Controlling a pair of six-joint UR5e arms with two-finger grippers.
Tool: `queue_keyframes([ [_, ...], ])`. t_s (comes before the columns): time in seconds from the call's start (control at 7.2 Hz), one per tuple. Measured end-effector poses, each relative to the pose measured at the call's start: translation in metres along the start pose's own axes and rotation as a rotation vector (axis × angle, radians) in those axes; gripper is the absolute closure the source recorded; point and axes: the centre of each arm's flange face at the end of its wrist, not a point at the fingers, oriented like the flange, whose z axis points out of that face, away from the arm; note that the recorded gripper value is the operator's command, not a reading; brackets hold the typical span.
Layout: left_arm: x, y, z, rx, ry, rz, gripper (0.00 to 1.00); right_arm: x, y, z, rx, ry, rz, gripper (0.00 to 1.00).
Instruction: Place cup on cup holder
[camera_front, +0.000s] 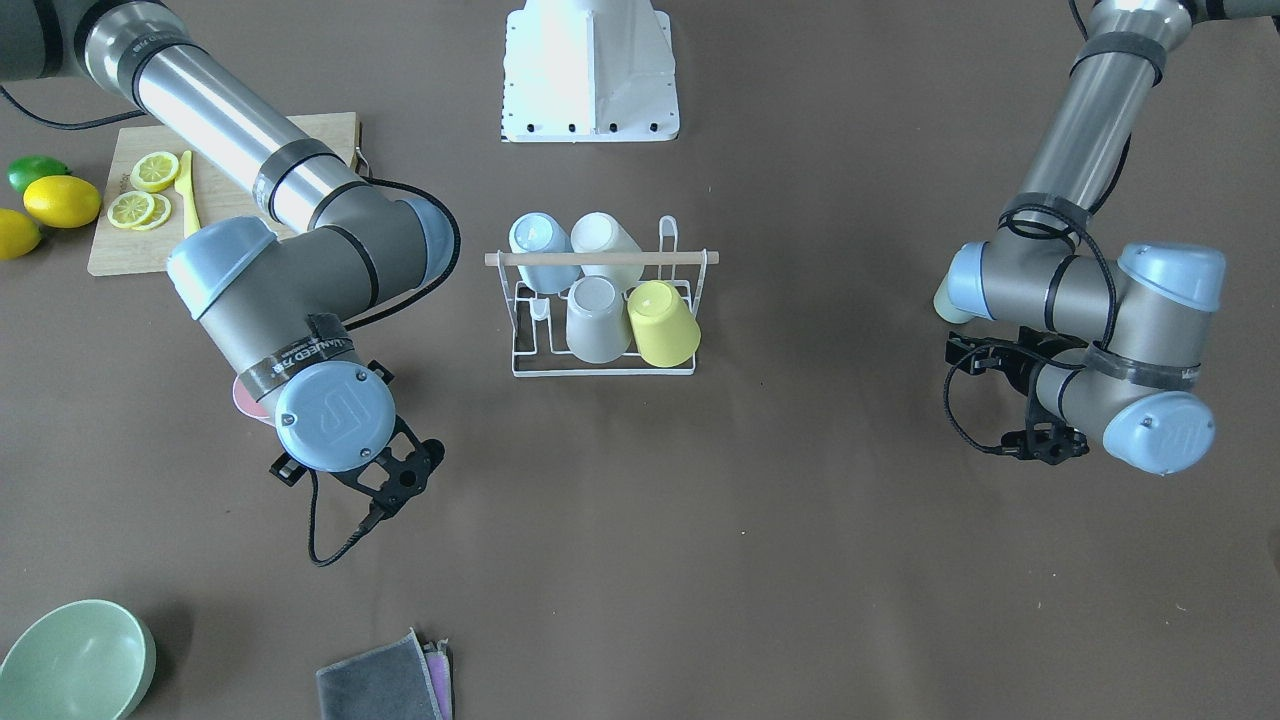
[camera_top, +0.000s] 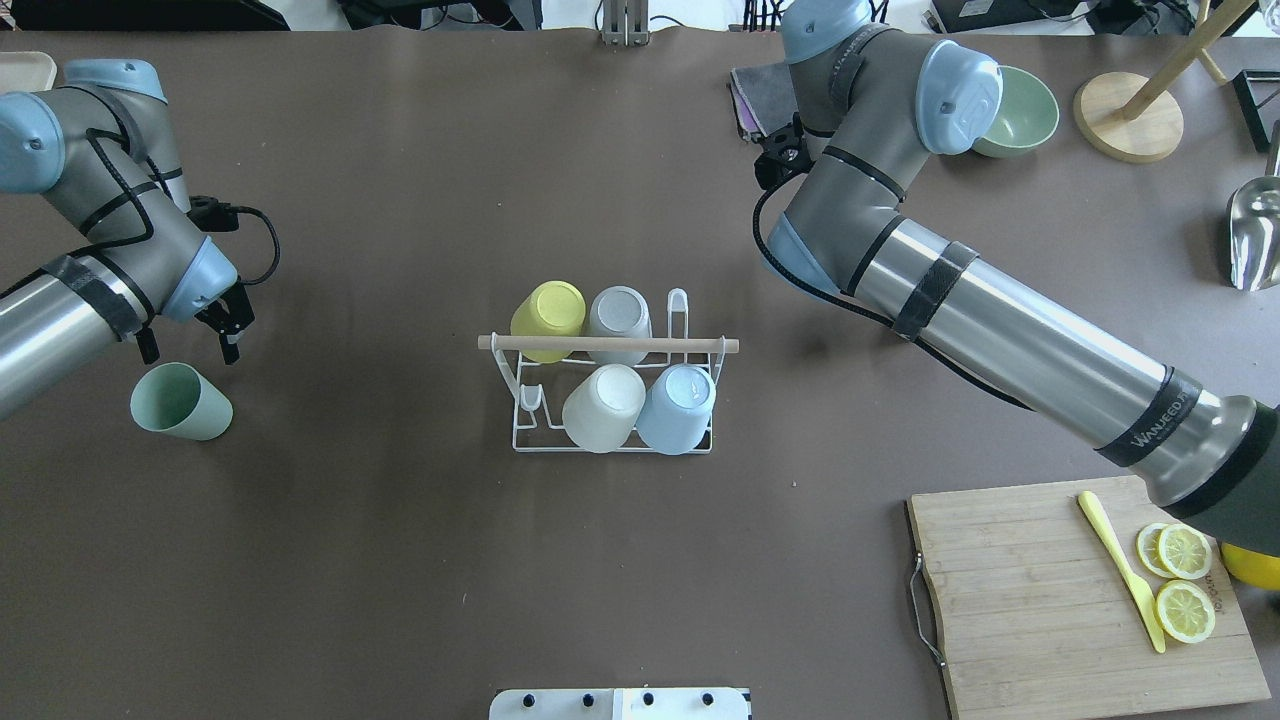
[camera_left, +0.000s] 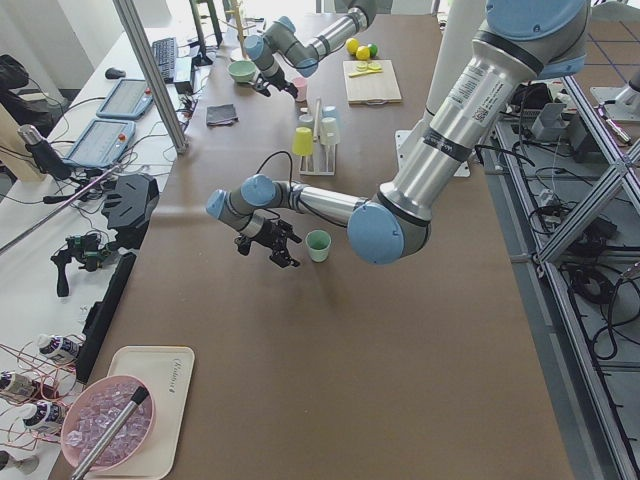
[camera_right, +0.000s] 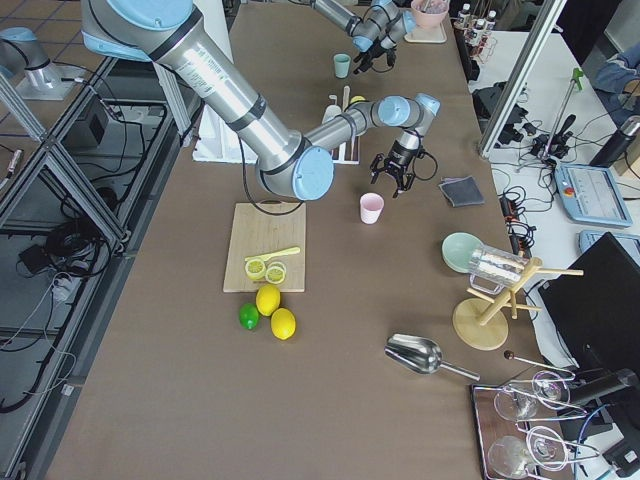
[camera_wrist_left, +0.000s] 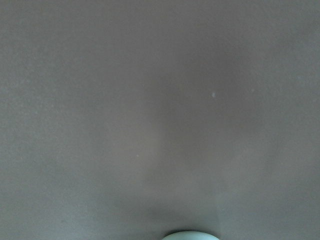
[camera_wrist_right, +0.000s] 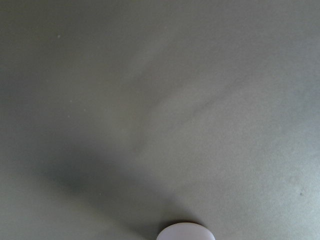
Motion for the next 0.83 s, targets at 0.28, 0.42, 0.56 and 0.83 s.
queue_keyframes([
  [0.28,-0.002,-0.001,0.007,-0.015,-0.004,-0.006,0.02,-0.014,-0.006,0.015,-0.043,0.053,-0.064,0.0],
  [0.42,-0.003,-0.001,0.008,-0.019,-0.004,-0.009,0.02,-0.022,-0.009,0.023,-0.068,0.077,-0.088,0.0],
  [0.56,-0.004,-0.001,0.009,-0.024,-0.003,-0.011,0.02,-0.029,-0.01,0.03,-0.095,0.097,-0.112,0.0],
  [0.83,-0.004,0.0,0.011,-0.039,0.015,-0.012,0.02,-0.036,-0.01,0.038,-0.143,0.134,-0.152,0.0],
])
